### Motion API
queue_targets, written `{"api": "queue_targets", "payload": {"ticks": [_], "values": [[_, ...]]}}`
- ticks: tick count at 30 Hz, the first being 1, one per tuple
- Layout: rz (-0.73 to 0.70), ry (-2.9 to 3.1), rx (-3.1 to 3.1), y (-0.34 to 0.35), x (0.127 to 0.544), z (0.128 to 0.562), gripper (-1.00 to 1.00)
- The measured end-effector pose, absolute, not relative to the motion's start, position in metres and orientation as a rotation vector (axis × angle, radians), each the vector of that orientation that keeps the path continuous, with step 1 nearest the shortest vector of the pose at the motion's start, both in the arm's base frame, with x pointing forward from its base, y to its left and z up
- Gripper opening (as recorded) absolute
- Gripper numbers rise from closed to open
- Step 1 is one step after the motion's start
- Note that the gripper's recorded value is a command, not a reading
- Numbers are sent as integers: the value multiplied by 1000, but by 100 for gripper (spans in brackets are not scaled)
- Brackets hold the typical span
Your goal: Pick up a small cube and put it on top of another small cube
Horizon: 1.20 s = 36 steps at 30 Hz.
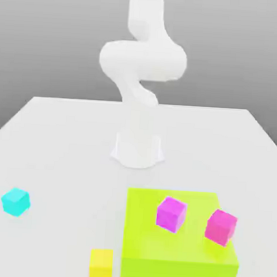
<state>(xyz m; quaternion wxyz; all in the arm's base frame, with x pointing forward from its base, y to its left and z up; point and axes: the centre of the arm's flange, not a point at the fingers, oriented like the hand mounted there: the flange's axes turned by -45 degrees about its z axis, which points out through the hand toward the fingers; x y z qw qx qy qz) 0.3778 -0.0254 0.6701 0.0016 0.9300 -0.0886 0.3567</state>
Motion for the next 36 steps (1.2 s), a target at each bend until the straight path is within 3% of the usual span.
{"api": "queue_targets", "payload": {"ticks": [5,11,18,25,31,32,36], "values": [[903,-805,2880,-91,421,579,0],[650,-1398,2707,-176,429,465,0],[353,-2026,2346,-260,386,332,0],[51,-2558,1818,-306,303,211,0],[1,-2625,1729,-307,291,140,0],[1,-2624,1728,-306,290,131,-100],[3,-2624,1728,-306,290,131,-100]]}}
